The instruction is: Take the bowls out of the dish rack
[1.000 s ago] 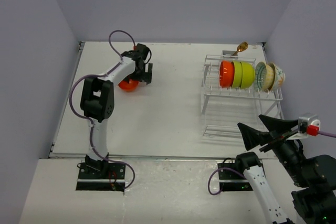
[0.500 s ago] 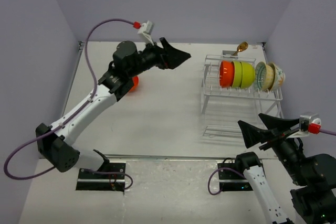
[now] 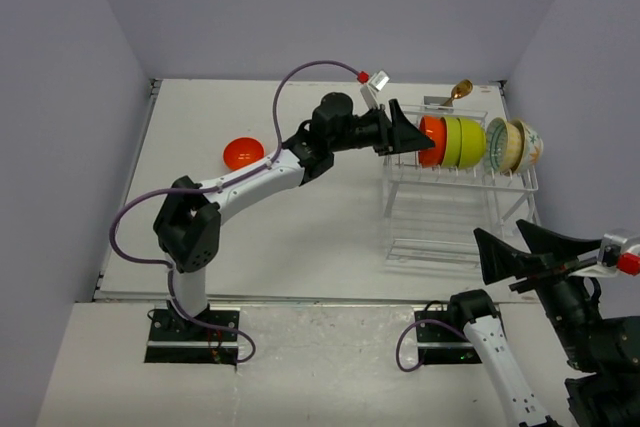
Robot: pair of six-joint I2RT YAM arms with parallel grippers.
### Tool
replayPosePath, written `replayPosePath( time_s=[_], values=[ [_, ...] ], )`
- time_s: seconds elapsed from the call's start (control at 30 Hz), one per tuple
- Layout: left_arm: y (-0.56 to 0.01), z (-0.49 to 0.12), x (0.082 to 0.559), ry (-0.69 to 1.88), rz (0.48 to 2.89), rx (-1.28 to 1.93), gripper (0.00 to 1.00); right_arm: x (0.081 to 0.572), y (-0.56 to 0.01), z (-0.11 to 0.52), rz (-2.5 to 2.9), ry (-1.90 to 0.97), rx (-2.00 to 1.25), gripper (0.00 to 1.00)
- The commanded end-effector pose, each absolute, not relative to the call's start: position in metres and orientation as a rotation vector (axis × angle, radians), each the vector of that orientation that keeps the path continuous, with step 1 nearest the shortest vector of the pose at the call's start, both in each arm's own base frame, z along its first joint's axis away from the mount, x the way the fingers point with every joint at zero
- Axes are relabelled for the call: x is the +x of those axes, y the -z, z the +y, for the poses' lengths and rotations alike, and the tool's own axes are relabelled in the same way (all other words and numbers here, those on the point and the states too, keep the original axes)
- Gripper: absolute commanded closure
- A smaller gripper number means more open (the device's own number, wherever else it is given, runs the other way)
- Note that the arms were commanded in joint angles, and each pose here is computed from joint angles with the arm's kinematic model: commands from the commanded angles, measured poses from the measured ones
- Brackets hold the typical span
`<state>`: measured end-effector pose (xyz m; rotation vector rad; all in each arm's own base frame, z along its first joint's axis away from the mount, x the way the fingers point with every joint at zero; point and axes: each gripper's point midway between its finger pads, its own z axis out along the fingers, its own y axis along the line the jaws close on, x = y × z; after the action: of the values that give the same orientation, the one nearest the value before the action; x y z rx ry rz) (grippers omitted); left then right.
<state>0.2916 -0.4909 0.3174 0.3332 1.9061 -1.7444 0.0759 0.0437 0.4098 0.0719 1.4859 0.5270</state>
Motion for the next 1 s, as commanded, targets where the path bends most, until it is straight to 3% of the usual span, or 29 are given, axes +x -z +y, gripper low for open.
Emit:
replayPosePath(
  time_s=[0.0, 0.17, 0.33, 0.53, 0.63, 0.77, 0.97],
  values=[
    [-0.379, -0.491, 0.287, 1.839, 1.706, 0.374, 0.33, 0.07, -0.409, 0.04, 1.49, -0.503, 0.059, 0.01],
    [-0.37, -0.497, 0.293, 1.834, 1.724, 0.369, 0.44, 0.069, -0.41, 0.047, 1.488, -0.533, 0.026, 0.01],
    [-0.363, -0.506, 0.301, 1.821, 1.748, 0.372, 0.5, 0.068, -0.41, 0.05, 1.491, -0.546, 0.009, 0.01],
    [-0.367, -0.512, 0.306, 1.821, 1.734, 0.382, 0.78, 0.061, -0.416, 0.052, 1.472, -0.558, -0.013, 0.01],
    [-0.367, -0.514, 0.306, 1.828, 1.733, 0.389, 0.78, 0.059, -0.416, 0.053, 1.469, -0.559, -0.022, 0.01],
    [-0.364, -0.51, 0.304, 1.822, 1.733, 0.382, 1.0, 0.056, -0.417, 0.053, 1.46, -0.562, -0.032, 0.01],
    [-0.376, -0.5, 0.3, 1.835, 1.677, 0.349, 1.0, 0.054, -0.419, 0.054, 1.449, -0.567, -0.043, 0.01]
  ],
)
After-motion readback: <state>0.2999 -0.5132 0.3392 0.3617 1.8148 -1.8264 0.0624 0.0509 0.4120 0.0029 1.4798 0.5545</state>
